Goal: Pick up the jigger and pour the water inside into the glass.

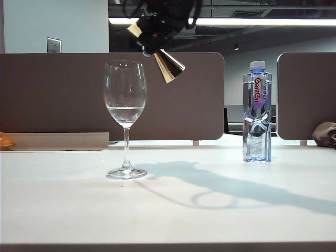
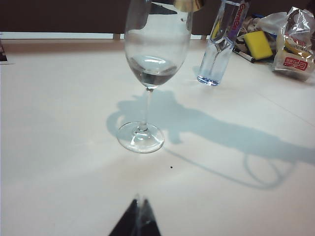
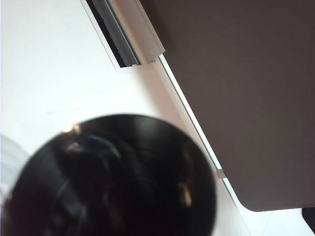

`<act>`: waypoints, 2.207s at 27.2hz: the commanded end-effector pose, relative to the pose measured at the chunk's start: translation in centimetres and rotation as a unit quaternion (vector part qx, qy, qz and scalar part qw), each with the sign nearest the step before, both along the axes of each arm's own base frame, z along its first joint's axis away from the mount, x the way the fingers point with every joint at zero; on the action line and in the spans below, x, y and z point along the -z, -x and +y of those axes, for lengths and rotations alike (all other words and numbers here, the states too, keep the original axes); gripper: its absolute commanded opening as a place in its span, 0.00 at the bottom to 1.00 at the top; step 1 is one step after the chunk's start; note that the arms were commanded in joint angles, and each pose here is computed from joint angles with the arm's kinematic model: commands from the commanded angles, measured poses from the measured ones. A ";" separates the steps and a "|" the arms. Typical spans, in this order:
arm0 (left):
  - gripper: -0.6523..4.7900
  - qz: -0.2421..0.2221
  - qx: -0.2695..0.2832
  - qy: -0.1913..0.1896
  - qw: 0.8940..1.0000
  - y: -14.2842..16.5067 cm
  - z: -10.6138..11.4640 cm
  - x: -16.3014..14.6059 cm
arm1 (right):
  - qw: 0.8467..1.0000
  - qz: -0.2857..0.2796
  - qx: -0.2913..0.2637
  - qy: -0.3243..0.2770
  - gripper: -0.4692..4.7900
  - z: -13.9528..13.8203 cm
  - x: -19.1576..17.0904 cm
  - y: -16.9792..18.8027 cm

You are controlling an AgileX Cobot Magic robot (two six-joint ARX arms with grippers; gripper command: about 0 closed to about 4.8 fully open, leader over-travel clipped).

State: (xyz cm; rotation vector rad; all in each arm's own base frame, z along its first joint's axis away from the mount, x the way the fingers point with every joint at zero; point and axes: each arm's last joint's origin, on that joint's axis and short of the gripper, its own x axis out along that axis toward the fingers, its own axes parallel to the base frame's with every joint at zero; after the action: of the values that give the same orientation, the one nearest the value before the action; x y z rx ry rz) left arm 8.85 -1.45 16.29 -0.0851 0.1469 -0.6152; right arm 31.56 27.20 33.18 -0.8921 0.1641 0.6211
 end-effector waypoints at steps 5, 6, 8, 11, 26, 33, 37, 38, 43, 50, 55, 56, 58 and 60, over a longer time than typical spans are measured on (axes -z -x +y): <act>0.11 -0.006 0.001 -0.001 1.000 0.0 0.0 -0.2 | 1.000 -0.011 0.006 0.017 0.25 0.4 -0.2 -0.3; 0.11 -0.007 0.001 -0.002 1.000 0.0 0.0 -0.2 | 1.000 -0.013 0.007 0.024 0.25 0.4 -0.1 -0.3; 0.11 -0.007 0.001 -0.001 1.000 0.0 0.0 -0.2 | 0.999 -0.014 0.008 0.031 0.25 0.3 -0.1 -0.3; 0.11 -0.007 0.001 -0.001 1.000 0.0 0.0 -0.2 | 0.999 -0.016 0.012 0.038 0.25 0.3 -0.1 -0.3; 0.11 -0.007 0.001 -0.002 1.000 0.0 0.0 -0.2 | 0.993 -0.037 -0.007 0.112 0.25 0.2 0.2 -0.2; 0.11 -0.006 0.001 -0.001 1.000 0.0 0.0 -0.2 | 0.984 -0.058 -0.026 0.164 0.25 0.5 0.3 0.2; 0.11 -0.006 0.001 -0.001 1.000 0.0 0.0 -0.2 | 0.983 -0.060 -0.028 0.170 0.25 0.5 0.3 0.2; 0.11 -0.006 0.001 -0.001 1.000 0.0 0.0 -0.2 | 0.982 -0.063 -0.028 0.178 0.25 0.5 0.3 0.2; 0.11 -0.006 0.001 -0.001 1.000 0.0 0.0 -0.2 | 0.972 -0.081 -0.035 0.217 0.25 0.4 0.2 0.2; 0.11 -0.007 0.001 -0.001 1.000 0.0 0.0 -0.2 | 0.950 -0.114 -0.061 0.284 0.25 0.4 0.2 0.1; 0.11 -0.006 0.001 -0.002 1.000 0.0 0.0 -0.2 | 0.949 -0.129 -0.059 0.280 0.25 0.5 -0.1 0.0; 0.11 -0.006 0.001 -0.001 1.000 0.0 0.0 -0.2 | 0.949 -0.132 -0.059 0.279 0.25 0.5 -0.2 0.0; 0.11 -0.007 0.001 -0.001 1.000 0.0 0.0 -0.2 | 0.945 -0.140 -0.063 0.287 0.25 0.6 -0.2 0.0; 0.11 -0.006 0.001 -0.001 1.000 0.0 0.0 -0.2 | 0.945 -0.141 -0.064 0.289 0.25 0.6 -0.2 0.0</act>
State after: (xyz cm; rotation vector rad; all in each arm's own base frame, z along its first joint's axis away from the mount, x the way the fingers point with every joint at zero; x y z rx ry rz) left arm 8.84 -1.46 16.30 -0.0848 0.1452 -0.6152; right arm 31.65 27.79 32.66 -1.5667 0.0574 0.5911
